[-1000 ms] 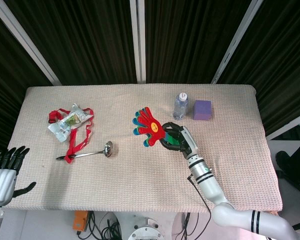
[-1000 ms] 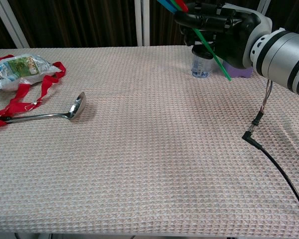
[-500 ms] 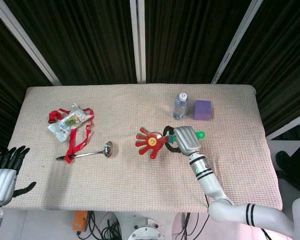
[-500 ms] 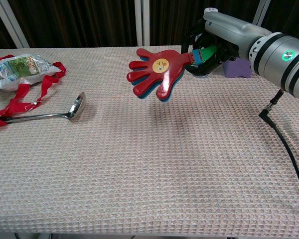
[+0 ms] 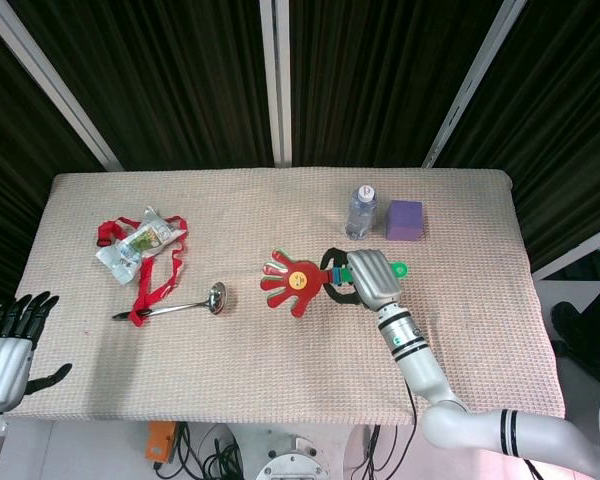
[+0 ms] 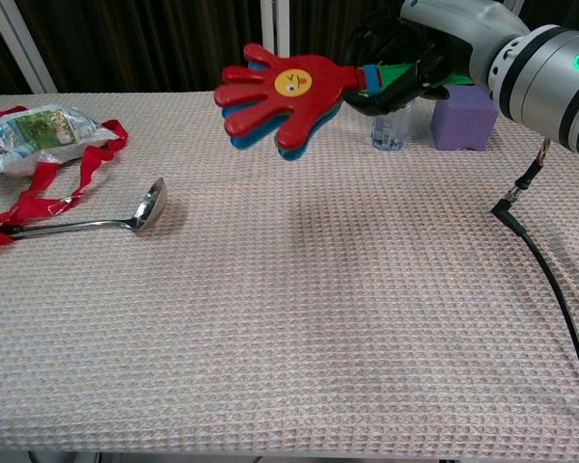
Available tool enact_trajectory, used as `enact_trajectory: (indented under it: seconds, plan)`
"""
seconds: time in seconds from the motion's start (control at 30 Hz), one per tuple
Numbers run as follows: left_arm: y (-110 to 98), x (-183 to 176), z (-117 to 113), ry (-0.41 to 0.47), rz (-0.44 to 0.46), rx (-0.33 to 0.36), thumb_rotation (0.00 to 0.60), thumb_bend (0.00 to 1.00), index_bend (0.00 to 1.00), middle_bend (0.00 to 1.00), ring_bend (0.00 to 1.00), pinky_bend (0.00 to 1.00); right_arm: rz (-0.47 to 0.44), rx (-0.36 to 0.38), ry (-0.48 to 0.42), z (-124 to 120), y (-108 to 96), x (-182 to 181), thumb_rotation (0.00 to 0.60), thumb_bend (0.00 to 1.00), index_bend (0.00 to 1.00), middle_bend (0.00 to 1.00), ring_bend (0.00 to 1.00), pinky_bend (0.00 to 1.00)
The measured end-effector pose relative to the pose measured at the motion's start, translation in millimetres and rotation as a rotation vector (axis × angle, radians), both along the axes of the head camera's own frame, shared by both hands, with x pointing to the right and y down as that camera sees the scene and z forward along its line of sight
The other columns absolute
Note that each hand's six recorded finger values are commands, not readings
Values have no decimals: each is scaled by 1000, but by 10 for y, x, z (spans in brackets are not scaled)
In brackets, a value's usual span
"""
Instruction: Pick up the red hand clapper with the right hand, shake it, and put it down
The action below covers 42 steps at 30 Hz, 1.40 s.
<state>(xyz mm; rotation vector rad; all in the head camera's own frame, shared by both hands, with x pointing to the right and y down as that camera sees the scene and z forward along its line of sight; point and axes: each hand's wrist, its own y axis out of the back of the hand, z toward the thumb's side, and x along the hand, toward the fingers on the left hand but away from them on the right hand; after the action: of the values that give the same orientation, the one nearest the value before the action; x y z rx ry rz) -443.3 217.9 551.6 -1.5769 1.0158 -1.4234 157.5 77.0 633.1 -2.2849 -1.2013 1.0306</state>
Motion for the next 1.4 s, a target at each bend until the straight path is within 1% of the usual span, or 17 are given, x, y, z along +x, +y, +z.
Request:
enact_trajectory:
  seconds: [0.23,0.33,0.43,0.53,0.6,0.67,0.7,0.8,0.9,1.0,1.03,1.1,1.13,1.2,1.23,1.33,1.4]
  plan:
    - [-2,-3,-2,4,0,2,600,126,77,49,0,0,322,-341,-700,-33,-28,60,600,369,999,691,686,908]
    - [-4,0,2,5,0,1,600,126,77,49,0,0,430,-467,-940,-28,-48,107,600,368,998,690,687,908]
    - [-8,5,4,5,1,2,600,126,77,49,0,0,497,-562,-1099,2,-60,163,600,369,997,690,687,908]
    - [-8,6,8,4,2,0,600,126,77,49,0,0,521,-619,-1181,34,-55,186,600,366,998,690,687,908]
    - [-8,6,9,4,1,0,600,126,77,49,0,0,527,-632,-1199,65,-52,202,600,364,997,690,687,911]
    - [-7,3,10,4,1,-1,600,126,77,49,0,0,516,-627,-1187,110,-46,219,600,363,997,690,687,917]
    - [-6,1,11,4,0,-1,600,126,77,49,0,0,507,-618,-1172,131,-43,226,600,363,997,690,687,918]
    - [-3,-4,15,4,-2,-2,600,126,77,49,0,0,449,-557,-1076,206,-35,248,600,365,991,690,687,919]
    - [-2,-5,20,6,-2,-6,600,126,77,49,0,0,355,-458,-907,285,-18,261,600,377,981,689,687,922]
    - [-5,-8,12,5,-1,-4,600,126,77,49,0,0,228,-323,-667,358,1,266,600,383,983,689,687,925]
    - [-6,-11,6,4,-2,-3,600,126,77,49,0,0,167,-259,-550,386,8,266,600,383,983,690,687,926]
    - [-9,-18,-2,3,-3,-1,600,126,77,49,0,0,70,-157,-360,424,19,264,600,383,984,690,687,926]
    - [-11,-20,-6,2,-3,0,600,126,77,49,0,0,5,-89,-230,447,27,263,600,383,984,691,687,926]
    - [-14,-19,-6,1,-2,0,600,126,77,49,0,0,-90,9,-38,478,40,259,600,384,984,694,687,926]
    - [-15,-19,-5,0,-2,0,600,125,77,49,0,0,-151,69,84,495,48,256,600,384,984,695,687,926]
    - [-18,-9,2,-2,3,-1,600,126,77,49,0,0,-281,197,348,511,65,238,600,385,984,696,687,926]
    - [-23,0,1,-2,5,1,600,126,77,49,0,0,-339,256,467,501,72,219,600,385,985,697,687,926]
